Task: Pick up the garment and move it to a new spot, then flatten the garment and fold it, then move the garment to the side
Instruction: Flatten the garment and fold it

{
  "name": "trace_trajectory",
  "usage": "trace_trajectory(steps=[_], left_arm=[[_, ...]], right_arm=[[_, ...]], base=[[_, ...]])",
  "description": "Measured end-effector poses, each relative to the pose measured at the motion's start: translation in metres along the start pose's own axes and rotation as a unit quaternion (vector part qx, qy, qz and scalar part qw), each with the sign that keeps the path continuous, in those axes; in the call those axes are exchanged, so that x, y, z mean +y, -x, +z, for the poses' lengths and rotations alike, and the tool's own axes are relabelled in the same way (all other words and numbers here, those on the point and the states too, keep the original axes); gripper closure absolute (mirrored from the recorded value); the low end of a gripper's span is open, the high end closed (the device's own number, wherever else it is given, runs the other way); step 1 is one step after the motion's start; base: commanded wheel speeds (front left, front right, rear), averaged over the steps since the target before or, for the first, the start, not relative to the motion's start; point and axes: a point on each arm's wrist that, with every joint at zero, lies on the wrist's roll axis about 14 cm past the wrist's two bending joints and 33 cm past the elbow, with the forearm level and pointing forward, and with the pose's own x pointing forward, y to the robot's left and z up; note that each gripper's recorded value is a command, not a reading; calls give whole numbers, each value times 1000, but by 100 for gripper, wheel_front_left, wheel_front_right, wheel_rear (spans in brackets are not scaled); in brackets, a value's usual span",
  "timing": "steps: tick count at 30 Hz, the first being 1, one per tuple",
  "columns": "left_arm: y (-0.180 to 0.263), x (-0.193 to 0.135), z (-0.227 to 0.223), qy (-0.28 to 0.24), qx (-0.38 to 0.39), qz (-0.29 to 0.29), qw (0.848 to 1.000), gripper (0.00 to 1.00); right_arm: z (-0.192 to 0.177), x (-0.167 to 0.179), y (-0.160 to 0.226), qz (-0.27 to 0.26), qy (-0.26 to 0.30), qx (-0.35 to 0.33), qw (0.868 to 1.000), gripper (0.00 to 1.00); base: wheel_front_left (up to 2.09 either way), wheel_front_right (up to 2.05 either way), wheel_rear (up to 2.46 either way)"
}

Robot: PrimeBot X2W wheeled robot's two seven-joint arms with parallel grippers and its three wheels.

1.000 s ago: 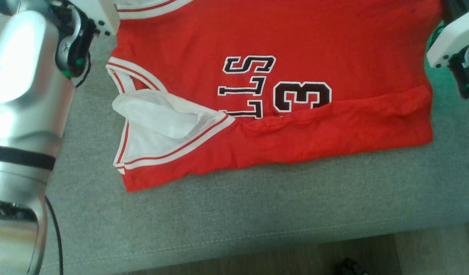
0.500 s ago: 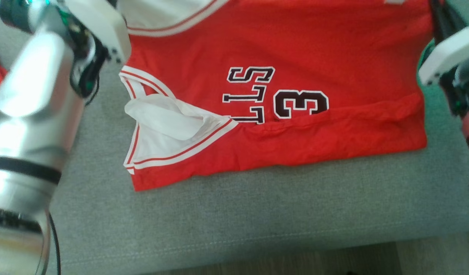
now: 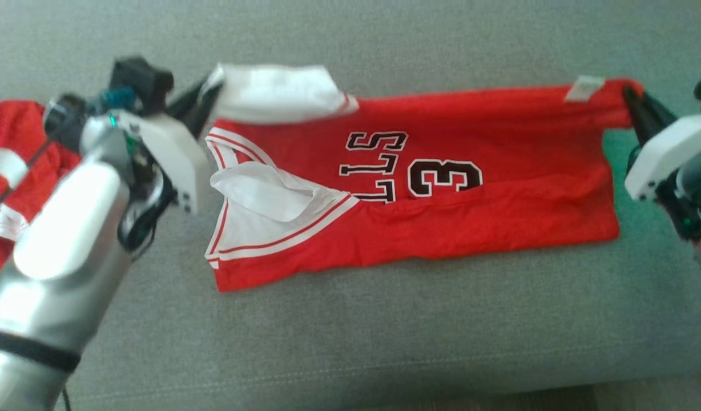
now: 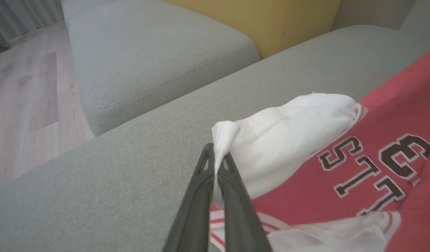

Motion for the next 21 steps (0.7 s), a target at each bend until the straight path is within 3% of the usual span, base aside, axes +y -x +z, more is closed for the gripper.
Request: trace_trajectory(steps=[18, 19, 20, 21], left_arm=[[70, -60, -60, 4, 126, -75, 989, 100], [72, -63, -62, 3, 130, -79, 988, 65], [74, -66, -66, 0, 136, -82, 987, 0], [76, -68, -70, -2, 141, -82, 987, 0]], right_arm=[[-61, 9, 56, 43, -14, 157, 987, 100], [-64, 8, 58, 43, -11, 165, 985, 100], [-66, 7, 59, 43, -7, 172, 984, 79], [-67, 8, 61, 44, -7, 178, 983, 19]], base=[[0, 0, 0], [0, 0, 0], [0, 0, 0], [0, 0, 0]])
